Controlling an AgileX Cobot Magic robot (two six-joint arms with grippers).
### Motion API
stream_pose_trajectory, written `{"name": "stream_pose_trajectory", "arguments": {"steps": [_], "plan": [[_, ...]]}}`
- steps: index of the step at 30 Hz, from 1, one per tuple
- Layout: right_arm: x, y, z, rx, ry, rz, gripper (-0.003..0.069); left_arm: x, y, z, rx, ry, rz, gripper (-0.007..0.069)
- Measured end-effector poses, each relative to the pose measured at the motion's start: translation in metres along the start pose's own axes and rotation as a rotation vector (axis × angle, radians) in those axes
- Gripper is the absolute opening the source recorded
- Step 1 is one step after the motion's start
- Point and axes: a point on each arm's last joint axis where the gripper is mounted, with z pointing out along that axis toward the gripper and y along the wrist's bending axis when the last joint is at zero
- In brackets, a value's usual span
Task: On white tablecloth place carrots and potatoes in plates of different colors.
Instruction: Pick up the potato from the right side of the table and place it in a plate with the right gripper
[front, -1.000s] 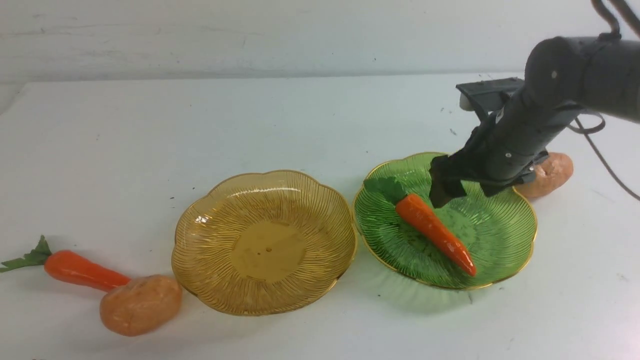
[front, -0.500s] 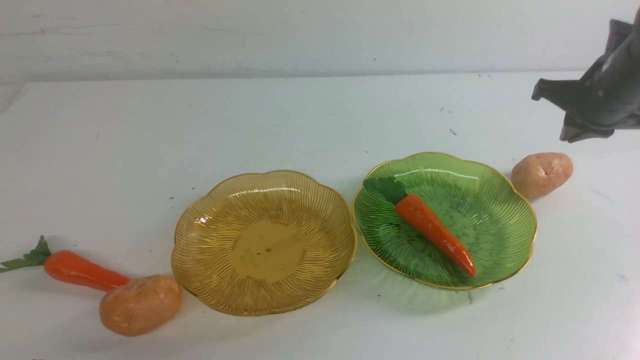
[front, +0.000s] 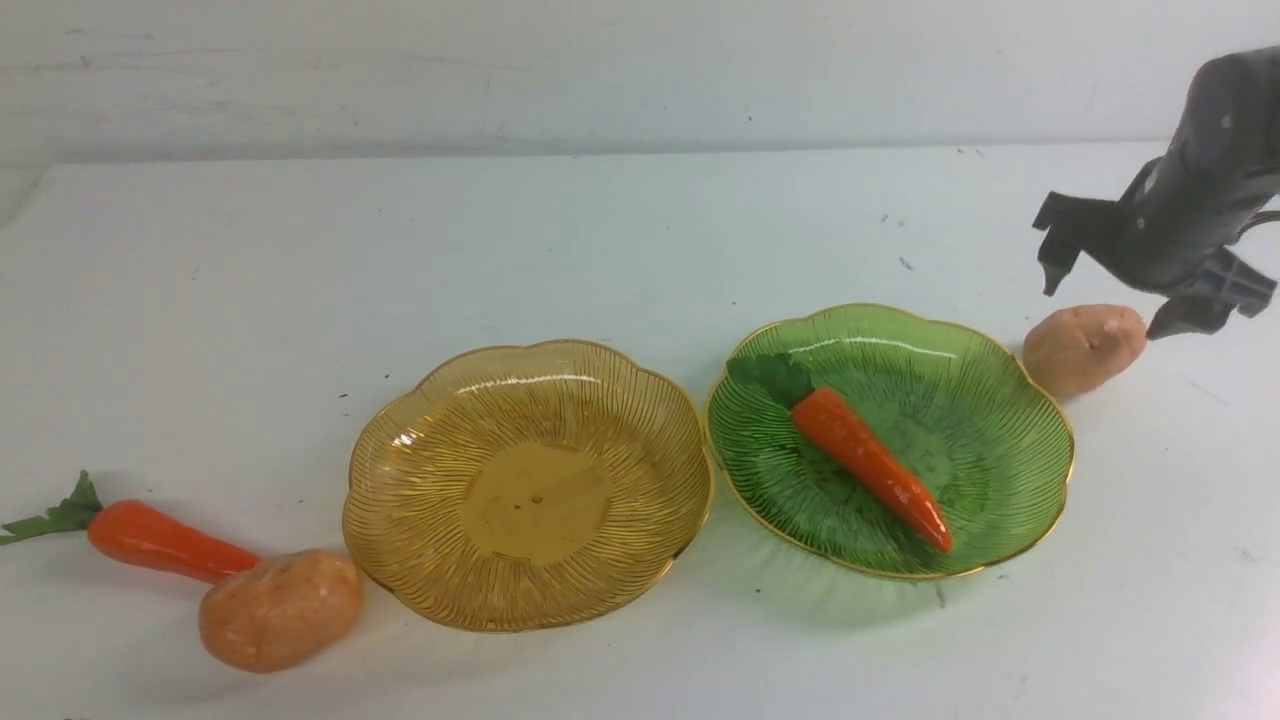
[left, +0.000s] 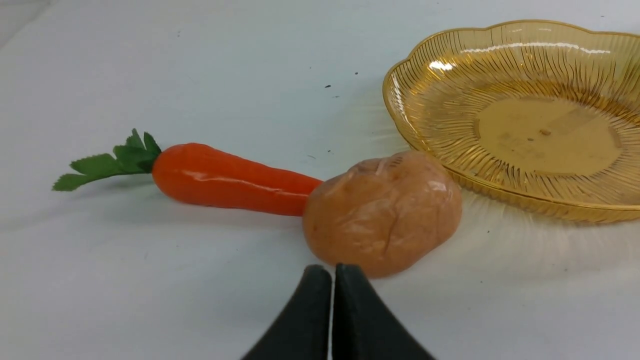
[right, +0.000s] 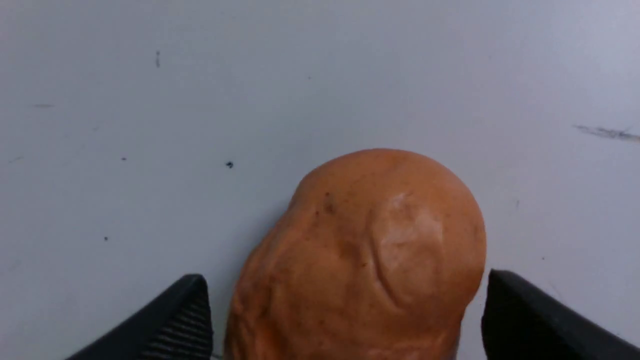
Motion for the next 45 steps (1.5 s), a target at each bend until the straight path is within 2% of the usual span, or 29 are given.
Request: {"name": "stream_pose_trajectory", "arguments": {"steps": [8,10,13,15,24,27,31,36,38,40,41,42,45], "plan": [[0.011,-0.006,0.032,0.063,0.062,0.059,0.0685,0.000,0.000,0.000,0.000,0.000,0.000,-0.0003],[0.011,-0.006,0.032,0.066,0.064,0.059,0.0664,0.000,0.000,0.000,0.000,0.000,0.000,-0.0003],[0.011,-0.006,0.031,0.073,0.072,0.041,0.0594,0.000,0.000,0.000,0.000,0.000,0.000,-0.0003],[0.010,-0.006,0.029,0.079,0.077,0.008,0.0547,0.000,0.000,0.000,0.000,0.000,0.000,-0.0003],[-0.017,0.013,-0.015,0.081,0.079,-0.252,0.0548,0.000,0.000,0.000,0.000,0.000,0.000,-0.0003],[-0.032,0.027,-0.041,0.009,0.033,-0.326,0.0548,0.000,0.000,0.000,0.000,0.000,0.000,-0.0003],[-0.031,0.053,-0.085,-0.222,0.034,-0.426,0.0548,0.000,0.000,0.000,0.000,0.000,0.000,-0.0003],[0.031,0.105,-0.115,-0.516,0.156,-0.642,0.0548,0.000,0.000,0.000,0.000,0.000,0.000,-0.0003],[0.068,0.126,-0.118,-0.565,0.206,-0.747,0.0548,0.000,0.000,0.000,0.000,0.000,0.000,-0.0003],[0.103,0.141,-0.118,-0.579,0.243,-0.860,0.0548,0.000,0.000,0.000,0.000,0.000,0.000,-0.0003],[0.143,0.156,-0.119,-0.576,0.271,-0.988,0.0548,0.000,0.000,0.000,0.000,0.000,0.000,-0.0003],[0.164,0.163,-0.119,-0.558,0.266,-1.076,0.0548,0.000,0.000,0.000,0.000,0.000,0.000,-0.0003],[0.197,0.171,-0.120,-0.488,0.226,-1.221,0.0548,0.000,0.000,0.000,0.000,0.000,0.000,-0.0003]]}}
